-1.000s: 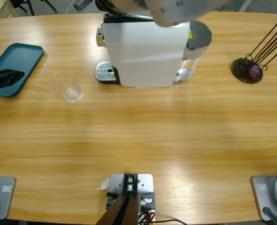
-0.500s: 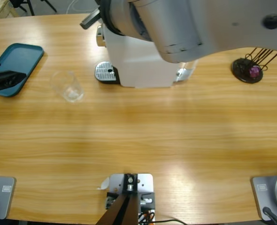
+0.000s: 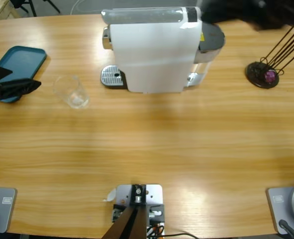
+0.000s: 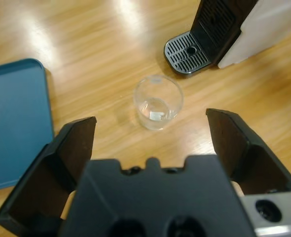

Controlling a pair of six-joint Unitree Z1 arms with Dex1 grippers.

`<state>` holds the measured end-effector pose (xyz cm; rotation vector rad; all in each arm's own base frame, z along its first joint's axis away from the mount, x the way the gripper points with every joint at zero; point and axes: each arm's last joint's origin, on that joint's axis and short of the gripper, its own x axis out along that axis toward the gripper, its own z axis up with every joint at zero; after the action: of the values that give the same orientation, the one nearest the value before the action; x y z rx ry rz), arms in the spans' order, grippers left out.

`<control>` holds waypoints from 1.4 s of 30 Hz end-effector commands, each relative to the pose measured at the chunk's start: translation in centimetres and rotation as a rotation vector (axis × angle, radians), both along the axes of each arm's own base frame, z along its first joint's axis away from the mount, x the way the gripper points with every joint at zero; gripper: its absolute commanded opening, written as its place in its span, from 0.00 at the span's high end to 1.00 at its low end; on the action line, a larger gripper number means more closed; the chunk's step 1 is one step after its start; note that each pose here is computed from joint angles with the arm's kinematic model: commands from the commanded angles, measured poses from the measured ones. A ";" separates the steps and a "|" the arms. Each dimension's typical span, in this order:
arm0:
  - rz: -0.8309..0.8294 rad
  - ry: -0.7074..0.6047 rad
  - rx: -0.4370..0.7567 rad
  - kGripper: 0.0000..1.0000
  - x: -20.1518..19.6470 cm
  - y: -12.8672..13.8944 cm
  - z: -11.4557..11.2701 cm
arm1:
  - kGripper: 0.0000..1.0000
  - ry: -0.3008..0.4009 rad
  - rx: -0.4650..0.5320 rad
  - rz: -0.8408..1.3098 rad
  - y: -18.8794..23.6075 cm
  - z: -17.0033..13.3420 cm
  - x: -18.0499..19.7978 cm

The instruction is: Pour coffee

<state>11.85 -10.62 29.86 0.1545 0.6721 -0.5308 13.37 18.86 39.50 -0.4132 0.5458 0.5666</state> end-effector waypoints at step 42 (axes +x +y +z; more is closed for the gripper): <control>0.096 0.034 0.109 0.04 5.6 -4.8 -12.8 | 0.00 0.121 -0.054 -0.102 -9.8 -7.8 -5.1</control>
<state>16.93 -15.07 18.89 0.1994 0.7091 -0.4338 8.29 9.91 32.34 -0.4096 0.6824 0.5056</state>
